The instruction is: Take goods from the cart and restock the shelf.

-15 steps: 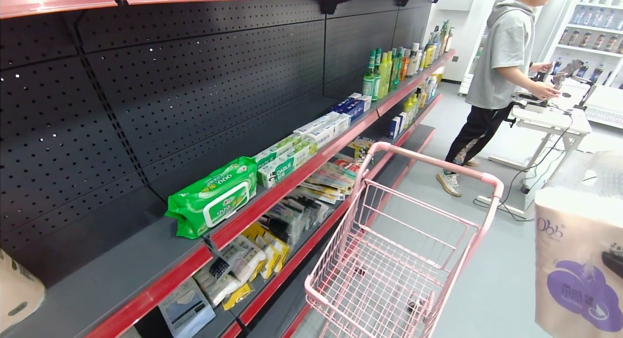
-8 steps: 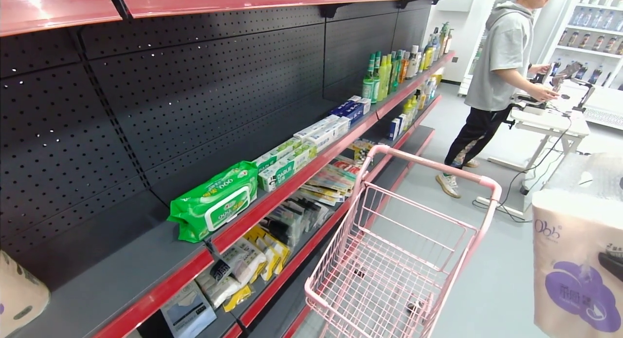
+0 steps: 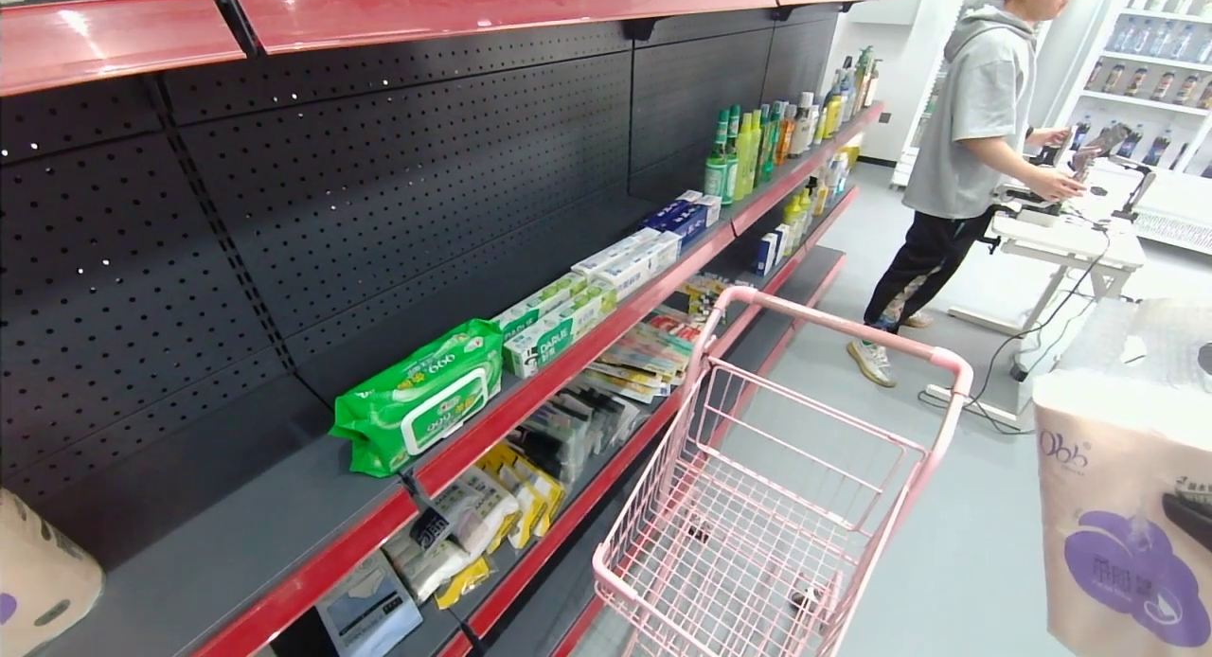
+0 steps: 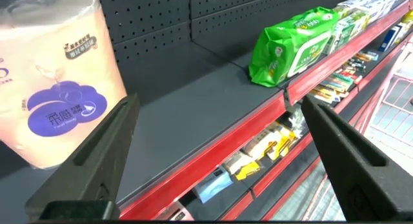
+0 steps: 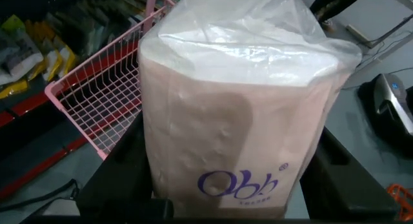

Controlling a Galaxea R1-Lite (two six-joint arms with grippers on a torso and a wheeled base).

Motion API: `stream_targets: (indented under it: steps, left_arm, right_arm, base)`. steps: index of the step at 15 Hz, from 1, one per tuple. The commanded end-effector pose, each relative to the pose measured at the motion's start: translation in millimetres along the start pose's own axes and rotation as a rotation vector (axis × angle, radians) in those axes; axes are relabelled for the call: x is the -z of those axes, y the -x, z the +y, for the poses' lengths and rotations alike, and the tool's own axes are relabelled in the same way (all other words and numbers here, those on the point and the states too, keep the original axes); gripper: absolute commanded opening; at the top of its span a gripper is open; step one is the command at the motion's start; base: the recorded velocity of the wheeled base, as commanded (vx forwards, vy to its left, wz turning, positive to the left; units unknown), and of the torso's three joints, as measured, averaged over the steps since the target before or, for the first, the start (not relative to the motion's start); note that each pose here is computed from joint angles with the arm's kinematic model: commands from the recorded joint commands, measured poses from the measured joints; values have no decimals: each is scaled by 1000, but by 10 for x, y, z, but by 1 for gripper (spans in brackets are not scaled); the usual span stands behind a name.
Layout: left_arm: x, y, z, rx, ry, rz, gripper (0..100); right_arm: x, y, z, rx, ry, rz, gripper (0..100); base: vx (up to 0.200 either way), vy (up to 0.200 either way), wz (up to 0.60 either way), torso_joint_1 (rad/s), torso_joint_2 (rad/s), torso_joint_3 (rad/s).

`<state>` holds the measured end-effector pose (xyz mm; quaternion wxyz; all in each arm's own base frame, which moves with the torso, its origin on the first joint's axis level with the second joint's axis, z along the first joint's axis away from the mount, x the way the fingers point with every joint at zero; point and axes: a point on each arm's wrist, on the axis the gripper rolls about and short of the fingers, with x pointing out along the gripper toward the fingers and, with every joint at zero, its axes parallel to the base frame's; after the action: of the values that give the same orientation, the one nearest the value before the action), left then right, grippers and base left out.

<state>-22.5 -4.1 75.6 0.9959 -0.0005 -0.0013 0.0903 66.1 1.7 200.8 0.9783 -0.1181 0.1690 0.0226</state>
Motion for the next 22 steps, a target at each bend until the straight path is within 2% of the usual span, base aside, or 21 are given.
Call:
stream_targets:
  steps: [1, 18, 22]
  left_arm:
    - [-1, -1, 0, 0, 0, 1, 100]
    - [-1, -1, 0, 1, 0, 1, 100]
    - [-1, -1, 0, 1, -1, 1, 100]
  right_arm:
    - [-4, -20, 0, -2, 0, 8, 0]
    - [-17, -10, -4, 0, 6, -1, 0]
    - [-5, 83, -22, 42, 1, -35, 0]
  base:
    - [0, 0, 600, -2, -2, 2]
    - [0, 0, 600, 4, 3, 3]
    - [0, 0, 0, 0, 0, 0]
